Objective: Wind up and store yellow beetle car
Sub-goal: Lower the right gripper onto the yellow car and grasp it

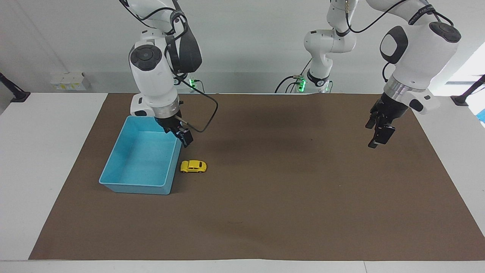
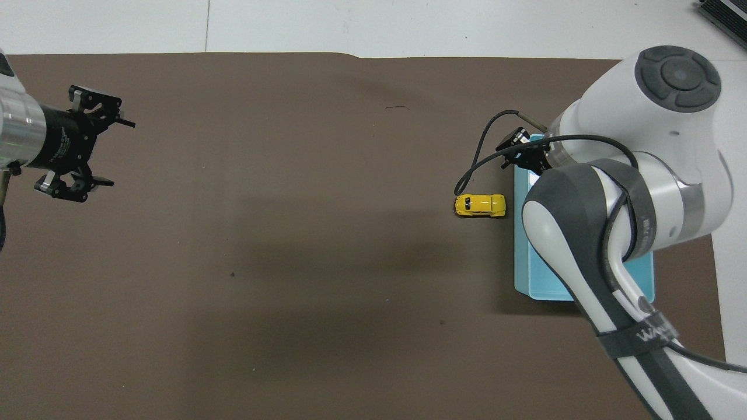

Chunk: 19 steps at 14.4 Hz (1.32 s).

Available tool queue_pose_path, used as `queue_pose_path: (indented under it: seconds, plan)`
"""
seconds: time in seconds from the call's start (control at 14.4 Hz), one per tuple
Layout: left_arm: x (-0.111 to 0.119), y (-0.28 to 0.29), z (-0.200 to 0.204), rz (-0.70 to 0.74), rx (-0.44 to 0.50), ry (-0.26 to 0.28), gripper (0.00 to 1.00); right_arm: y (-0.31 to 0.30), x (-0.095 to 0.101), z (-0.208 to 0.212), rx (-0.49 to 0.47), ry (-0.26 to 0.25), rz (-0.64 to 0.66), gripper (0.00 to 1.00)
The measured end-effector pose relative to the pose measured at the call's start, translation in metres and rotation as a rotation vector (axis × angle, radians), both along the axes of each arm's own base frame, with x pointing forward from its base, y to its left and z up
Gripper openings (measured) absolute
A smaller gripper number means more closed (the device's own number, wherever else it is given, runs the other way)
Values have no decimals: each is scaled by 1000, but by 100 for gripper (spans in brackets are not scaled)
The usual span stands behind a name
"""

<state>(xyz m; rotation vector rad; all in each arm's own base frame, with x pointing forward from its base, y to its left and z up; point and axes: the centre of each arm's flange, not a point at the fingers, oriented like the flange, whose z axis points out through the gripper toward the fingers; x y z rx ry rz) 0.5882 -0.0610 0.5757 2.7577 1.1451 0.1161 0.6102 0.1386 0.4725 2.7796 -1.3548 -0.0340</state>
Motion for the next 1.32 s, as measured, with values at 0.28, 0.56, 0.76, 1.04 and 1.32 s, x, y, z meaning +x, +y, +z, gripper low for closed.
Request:
queue_pose_path:
  seconds: [0.28,0.56,0.76,1.04,1.32]
  plan:
    - [-12,3,12,-454,55,-23,100,17,5,-36,-22,-37,-235,100]
    - [-17,9,19,-662,99,-44,100,22,11,-79,-20,-52,-454,100]
    - [-29,14,29,-763,146,-12,100,32,10,-112,-17,-62,-556,100]
    - [-49,16,59,-780,158,-7,100,36,-4,-156,-65,-111,-617,100]
    - [-49,19,59,-776,158,-6,100,34,-15,-177,-75,-120,-617,96]
